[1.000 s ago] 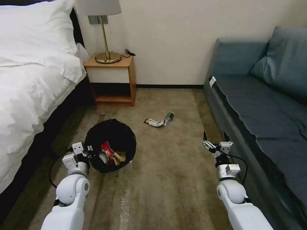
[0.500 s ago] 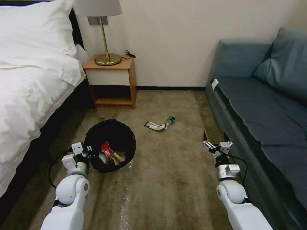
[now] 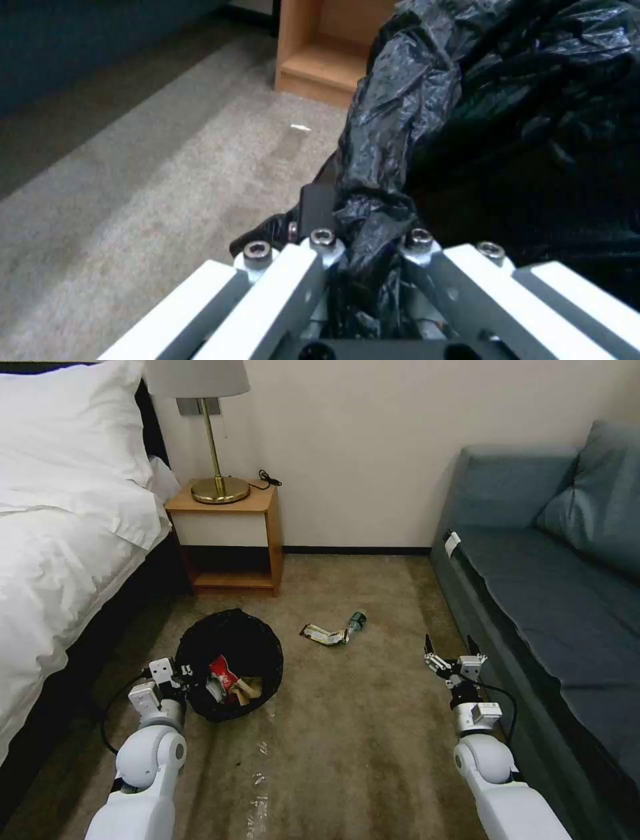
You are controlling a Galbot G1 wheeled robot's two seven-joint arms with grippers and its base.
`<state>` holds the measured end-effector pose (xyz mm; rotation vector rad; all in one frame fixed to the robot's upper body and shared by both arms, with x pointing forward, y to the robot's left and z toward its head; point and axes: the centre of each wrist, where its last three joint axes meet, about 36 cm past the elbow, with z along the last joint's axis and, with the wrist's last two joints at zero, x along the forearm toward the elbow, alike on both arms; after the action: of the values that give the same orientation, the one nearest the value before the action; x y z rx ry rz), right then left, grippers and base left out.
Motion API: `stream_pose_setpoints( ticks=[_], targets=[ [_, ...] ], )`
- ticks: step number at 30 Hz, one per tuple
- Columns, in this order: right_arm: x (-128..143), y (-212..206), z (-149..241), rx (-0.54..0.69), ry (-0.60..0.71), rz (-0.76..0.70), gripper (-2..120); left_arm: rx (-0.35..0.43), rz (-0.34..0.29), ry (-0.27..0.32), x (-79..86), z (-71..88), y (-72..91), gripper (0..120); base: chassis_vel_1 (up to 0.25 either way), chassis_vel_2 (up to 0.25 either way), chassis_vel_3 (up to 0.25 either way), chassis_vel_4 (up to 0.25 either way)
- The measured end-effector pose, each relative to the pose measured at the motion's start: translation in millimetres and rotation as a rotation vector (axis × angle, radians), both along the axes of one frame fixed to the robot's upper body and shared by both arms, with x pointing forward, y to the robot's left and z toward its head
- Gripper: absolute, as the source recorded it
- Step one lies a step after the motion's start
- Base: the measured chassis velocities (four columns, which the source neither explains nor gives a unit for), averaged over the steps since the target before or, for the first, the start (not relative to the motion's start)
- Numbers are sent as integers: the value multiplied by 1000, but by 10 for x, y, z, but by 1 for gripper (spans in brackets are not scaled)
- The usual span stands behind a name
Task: Pick up the trash bin, then pick up the garbage on the floor and place it into the trash bin.
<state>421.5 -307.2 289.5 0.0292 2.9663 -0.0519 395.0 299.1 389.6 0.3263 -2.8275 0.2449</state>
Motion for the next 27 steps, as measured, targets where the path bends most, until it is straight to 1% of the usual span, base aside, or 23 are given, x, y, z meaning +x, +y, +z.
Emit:
stream_pose_setpoints(
  ticks=[12,27],
  targets=[
    [-3,8,-7,1,1,1,100,0,0,1,-10,-3,-2,3,-104,88,86,-92],
    [-9,-12,6,-1,-1,1,100,-5,-6,1,-19,-4,-45,3,-103,99,92,-106]
  ],
)
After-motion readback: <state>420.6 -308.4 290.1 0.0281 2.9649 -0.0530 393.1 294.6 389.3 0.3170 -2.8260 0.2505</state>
